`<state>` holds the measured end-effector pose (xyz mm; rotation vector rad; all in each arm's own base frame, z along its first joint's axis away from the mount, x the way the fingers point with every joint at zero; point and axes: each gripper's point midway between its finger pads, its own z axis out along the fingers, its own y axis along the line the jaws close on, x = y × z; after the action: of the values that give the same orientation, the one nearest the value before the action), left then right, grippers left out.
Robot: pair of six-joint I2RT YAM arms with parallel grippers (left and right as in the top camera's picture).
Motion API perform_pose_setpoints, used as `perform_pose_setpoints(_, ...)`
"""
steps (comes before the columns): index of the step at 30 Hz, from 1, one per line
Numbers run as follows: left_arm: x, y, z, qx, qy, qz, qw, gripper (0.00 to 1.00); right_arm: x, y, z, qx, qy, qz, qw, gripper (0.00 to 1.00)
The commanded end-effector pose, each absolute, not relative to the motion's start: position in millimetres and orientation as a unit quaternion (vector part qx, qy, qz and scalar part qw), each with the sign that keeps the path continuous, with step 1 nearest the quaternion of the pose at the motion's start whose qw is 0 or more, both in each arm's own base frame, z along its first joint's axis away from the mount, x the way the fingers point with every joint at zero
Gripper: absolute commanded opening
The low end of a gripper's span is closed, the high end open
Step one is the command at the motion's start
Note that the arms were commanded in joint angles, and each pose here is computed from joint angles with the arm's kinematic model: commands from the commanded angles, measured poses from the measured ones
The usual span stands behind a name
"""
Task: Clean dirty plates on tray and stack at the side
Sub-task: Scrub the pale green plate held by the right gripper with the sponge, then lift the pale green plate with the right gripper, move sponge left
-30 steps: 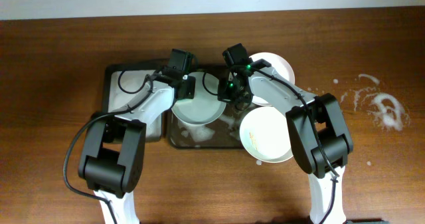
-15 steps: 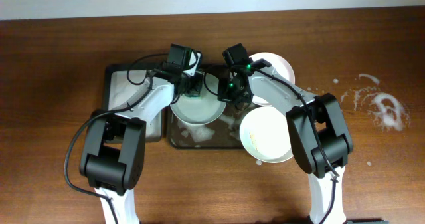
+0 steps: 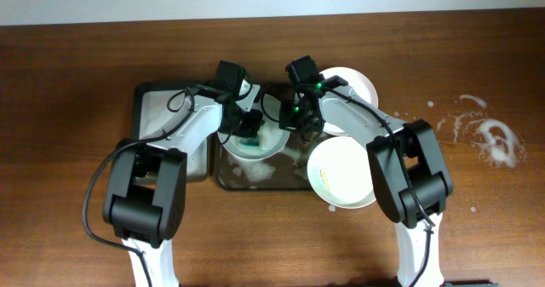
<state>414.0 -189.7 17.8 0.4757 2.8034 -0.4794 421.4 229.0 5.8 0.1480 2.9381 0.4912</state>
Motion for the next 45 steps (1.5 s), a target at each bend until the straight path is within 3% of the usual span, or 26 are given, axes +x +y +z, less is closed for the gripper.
perform_pose_setpoints(1, 429, -205, 0, 0.187, 0.951, -0.186, 0.160, 0.01, 410, 223, -18, 0.054, 0.987, 0.142, 0.056, 0.04)
perform_pose_setpoints(6, 462, -148, -12, 0.152, 0.966, -0.006, 0.210, 0.01, 410, 223, -18, 0.054, 0.987, 0.142, 0.056, 0.04)
perform_pose_setpoints(11, 441, -99, -18, 0.135, 0.971, 0.119, 0.157, 0.01, 410, 223, -18, 0.054, 0.987, 0.142, 0.057, 0.04)
perform_pose_setpoints(15, 402, -103, -29, 0.147, 0.983, 0.085, 0.073, 0.01, 410, 224, -18, 0.054, 0.987, 0.144, 0.056, 0.04)
perform_pose_setpoints(18, 366, -139, -33, 0.187, 0.982, -0.038, 0.006, 0.01, 410, 224, -18, 0.054, 0.987, 0.144, 0.056, 0.04)
perform_pose_setpoints(21, 352, -178, -25, 0.259, 0.953, -0.159, 0.001, 0.01, 410, 224, -18, 0.054, 0.987, 0.144, 0.056, 0.04)
perform_pose_setpoints(24, 362, -181, -25, 0.276, 0.947, -0.160, 0.026, 0.01, 410, 224, -18, 0.054, 0.987, 0.144, 0.056, 0.04)
perform_pose_setpoints(29, 412, -192, -18, 0.290, 0.937, -0.144, 0.132, 0.01, 410, 224, -18, 0.054, 0.987, 0.144, 0.056, 0.04)
perform_pose_setpoints(34, 461, -160, -11, 0.207, 0.955, -0.029, 0.212, 0.01, 410, 224, -18, 0.054, 0.987, 0.144, 0.056, 0.04)
perform_pose_setpoints(39, 459, -120, -16, 0.130, 0.972, 0.037, 0.192, 0.01, 410, 224, -18, 0.054, 0.987, 0.144, 0.056, 0.04)
perform_pose_setpoints(45, 410, -100, -31, 0.089, 0.993, 0.013, 0.078, 0.01, 409, 225, -18, 0.053, 0.986, 0.147, 0.054, 0.04)
